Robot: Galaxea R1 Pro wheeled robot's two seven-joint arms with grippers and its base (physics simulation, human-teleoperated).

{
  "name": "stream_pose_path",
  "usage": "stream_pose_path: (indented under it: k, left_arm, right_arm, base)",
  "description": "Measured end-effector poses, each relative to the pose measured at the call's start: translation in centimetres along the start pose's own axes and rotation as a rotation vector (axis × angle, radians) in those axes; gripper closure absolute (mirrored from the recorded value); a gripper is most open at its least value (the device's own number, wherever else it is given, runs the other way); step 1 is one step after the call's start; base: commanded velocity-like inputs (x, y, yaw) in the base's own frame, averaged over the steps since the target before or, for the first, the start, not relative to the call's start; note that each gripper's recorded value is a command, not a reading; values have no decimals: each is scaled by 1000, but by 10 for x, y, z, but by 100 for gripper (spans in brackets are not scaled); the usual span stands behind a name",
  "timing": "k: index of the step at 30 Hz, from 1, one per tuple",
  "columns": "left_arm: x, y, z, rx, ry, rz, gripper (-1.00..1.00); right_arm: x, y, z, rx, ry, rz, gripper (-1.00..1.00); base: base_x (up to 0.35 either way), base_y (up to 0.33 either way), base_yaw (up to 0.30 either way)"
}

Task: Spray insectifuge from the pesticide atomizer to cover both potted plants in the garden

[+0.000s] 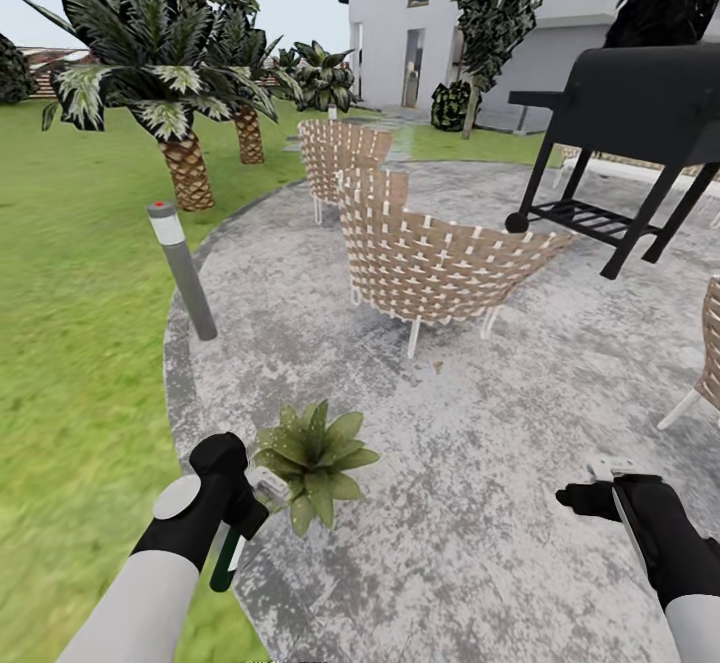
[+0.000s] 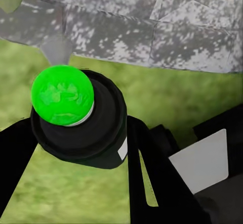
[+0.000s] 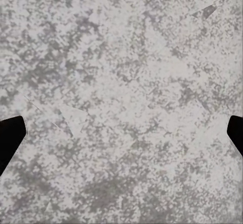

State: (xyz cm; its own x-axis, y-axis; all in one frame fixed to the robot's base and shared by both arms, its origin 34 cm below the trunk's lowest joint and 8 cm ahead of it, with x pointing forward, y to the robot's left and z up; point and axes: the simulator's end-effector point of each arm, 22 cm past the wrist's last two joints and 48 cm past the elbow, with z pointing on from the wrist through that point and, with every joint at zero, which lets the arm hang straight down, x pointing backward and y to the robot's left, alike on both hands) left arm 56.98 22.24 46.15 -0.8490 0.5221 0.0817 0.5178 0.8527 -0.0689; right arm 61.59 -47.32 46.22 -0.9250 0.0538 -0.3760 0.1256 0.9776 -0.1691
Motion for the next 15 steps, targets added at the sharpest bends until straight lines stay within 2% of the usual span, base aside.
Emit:
stream_pose_path:
  k: [6,10,12,15]
  left_arm:
    - [1,0,2,1,4,1,100]
    - [0,-2,2,-2,7,10,100]
    - [0,-2,2,-5,8,14,100]
    - [2,-2,4,-6,13,15,100]
  right_arm:
    - [1,0,1,0,2,-1,-100]
    - [1,0,1,0,3,0,-100]
    - [1,0,1,0,3,-1,-100]
    - [2,0,2,0,4,-1,-100]
  base:
    - [10,-21,253]
    - [191,-205,241]
    - [215,-226,86]
    - [51,-55,17]
